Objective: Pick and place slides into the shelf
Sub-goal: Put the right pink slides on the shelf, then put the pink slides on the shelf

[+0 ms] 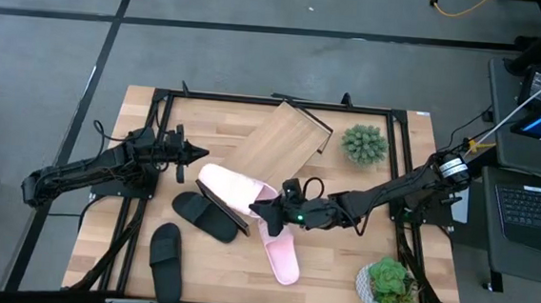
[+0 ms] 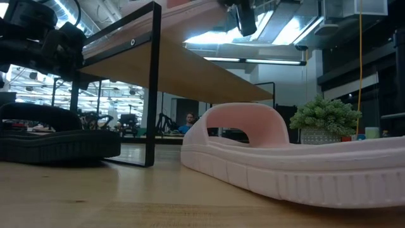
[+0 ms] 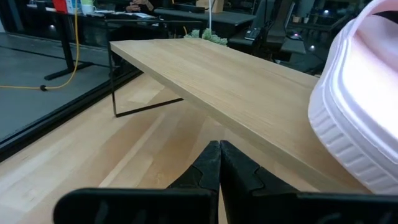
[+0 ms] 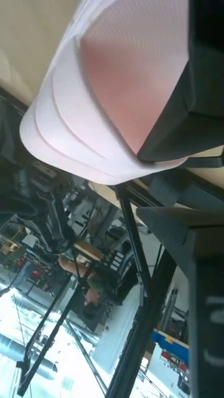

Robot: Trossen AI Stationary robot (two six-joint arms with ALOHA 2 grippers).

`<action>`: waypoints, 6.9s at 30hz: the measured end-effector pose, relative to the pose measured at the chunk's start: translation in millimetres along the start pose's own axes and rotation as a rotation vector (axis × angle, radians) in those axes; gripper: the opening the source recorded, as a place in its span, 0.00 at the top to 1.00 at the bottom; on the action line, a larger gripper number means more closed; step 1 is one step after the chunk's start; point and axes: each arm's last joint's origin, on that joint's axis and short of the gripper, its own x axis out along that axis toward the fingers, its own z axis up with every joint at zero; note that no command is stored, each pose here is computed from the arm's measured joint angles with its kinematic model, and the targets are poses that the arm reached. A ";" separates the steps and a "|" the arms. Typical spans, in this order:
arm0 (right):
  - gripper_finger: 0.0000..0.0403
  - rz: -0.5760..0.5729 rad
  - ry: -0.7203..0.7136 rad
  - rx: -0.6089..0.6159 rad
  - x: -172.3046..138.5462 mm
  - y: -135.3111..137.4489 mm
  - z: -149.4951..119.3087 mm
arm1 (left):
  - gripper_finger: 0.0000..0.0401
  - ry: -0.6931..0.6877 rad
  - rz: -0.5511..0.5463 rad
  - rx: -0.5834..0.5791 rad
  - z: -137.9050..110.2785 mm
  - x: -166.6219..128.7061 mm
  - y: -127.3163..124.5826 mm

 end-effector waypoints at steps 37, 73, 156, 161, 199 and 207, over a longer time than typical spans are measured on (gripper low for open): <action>0.68 -0.148 0.049 -0.078 1.2 -17.0 5.9 | 1.00 0.002 -0.023 0.006 -0.2 0.4 -2.5; 0.68 -0.259 0.245 -0.916 -41.2 -14.9 32.2 | 1.00 0.001 -0.019 0.015 -0.1 0.4 -2.4; 0.52 -0.108 0.565 -1.182 -67.8 -86.3 -72.1 | 1.00 0.005 -0.031 -0.027 -0.3 0.4 -2.7; 0.53 -0.143 0.567 -1.188 -56.4 -97.6 -74.2 | 1.00 0.007 -0.031 -0.046 -0.5 0.4 -2.7; 0.83 -0.176 0.539 -1.161 -40.3 -109.8 -73.9 | 1.00 0.008 -0.030 -0.039 -0.7 0.4 -2.7; 0.96 -0.186 0.544 -1.141 -40.8 -110.4 -74.3 | 1.00 -0.052 -0.036 -0.024 5.2 0.2 -3.2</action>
